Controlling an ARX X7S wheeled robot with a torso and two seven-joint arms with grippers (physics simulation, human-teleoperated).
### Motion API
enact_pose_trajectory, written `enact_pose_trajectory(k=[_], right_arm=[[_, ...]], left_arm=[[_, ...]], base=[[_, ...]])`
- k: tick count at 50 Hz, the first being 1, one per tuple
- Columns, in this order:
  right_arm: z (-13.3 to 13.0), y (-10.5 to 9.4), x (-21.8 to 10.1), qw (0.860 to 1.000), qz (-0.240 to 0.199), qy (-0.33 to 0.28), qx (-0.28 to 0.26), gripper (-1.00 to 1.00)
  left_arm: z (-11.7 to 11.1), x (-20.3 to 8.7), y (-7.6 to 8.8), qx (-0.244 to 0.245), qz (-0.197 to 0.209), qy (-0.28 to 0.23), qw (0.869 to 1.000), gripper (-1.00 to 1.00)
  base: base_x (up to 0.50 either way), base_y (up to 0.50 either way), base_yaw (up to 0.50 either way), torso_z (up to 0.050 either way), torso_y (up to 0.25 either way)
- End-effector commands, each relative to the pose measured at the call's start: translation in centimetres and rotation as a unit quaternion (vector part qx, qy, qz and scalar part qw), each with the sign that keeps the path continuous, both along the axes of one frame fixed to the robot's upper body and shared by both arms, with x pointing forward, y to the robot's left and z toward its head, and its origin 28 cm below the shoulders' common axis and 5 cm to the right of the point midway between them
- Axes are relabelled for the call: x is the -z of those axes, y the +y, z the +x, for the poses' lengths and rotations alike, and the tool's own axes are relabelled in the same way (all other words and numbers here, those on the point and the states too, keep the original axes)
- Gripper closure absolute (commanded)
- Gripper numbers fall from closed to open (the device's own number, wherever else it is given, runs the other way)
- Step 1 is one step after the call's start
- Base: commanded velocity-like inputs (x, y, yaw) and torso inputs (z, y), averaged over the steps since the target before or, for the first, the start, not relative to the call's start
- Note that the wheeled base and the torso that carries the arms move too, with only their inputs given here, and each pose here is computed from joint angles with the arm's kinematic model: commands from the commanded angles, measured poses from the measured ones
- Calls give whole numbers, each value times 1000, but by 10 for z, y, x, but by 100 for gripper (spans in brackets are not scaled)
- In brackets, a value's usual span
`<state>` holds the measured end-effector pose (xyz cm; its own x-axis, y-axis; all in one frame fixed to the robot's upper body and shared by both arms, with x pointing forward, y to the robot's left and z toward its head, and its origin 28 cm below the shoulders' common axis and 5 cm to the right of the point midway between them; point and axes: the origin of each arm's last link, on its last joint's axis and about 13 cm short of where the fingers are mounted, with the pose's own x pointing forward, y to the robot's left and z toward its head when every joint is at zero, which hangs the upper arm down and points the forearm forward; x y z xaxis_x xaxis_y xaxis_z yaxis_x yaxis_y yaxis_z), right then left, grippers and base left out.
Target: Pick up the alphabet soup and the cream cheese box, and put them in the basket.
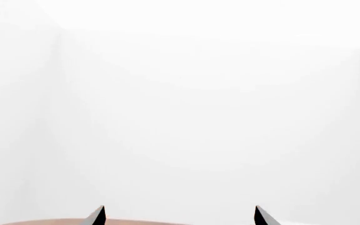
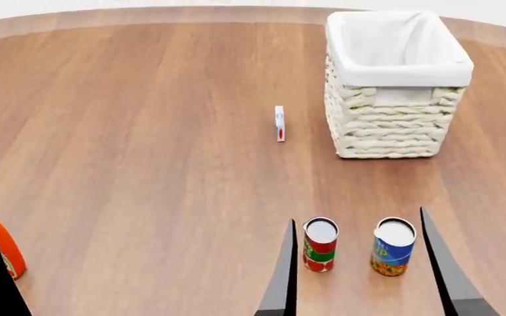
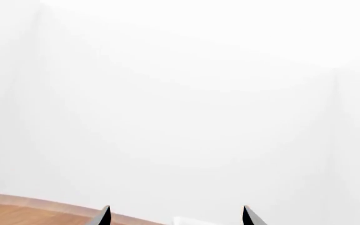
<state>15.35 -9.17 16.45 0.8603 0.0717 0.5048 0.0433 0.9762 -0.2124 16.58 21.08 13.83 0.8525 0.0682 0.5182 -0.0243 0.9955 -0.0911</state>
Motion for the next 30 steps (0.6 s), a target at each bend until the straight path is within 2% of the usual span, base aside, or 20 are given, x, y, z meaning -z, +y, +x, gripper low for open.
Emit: enact_pose_trajectory(k=[1, 20, 30], right_arm=[[-2, 0, 3, 1000, 1, 0, -2, -100], [0, 0, -1, 1000, 4, 0, -4, -100], [2, 3, -2, 1000, 4, -1, -15, -100]], left_arm=[[-2, 0, 1, -1, 0, -2, 1000, -100], [-2, 0, -1, 3, 4, -1, 1000, -100], [-3, -2, 3, -13, 3, -5, 1000, -100]], base=[[258, 0, 0, 0, 0], [254, 0, 0, 0, 0], [255, 0, 0, 0, 0]])
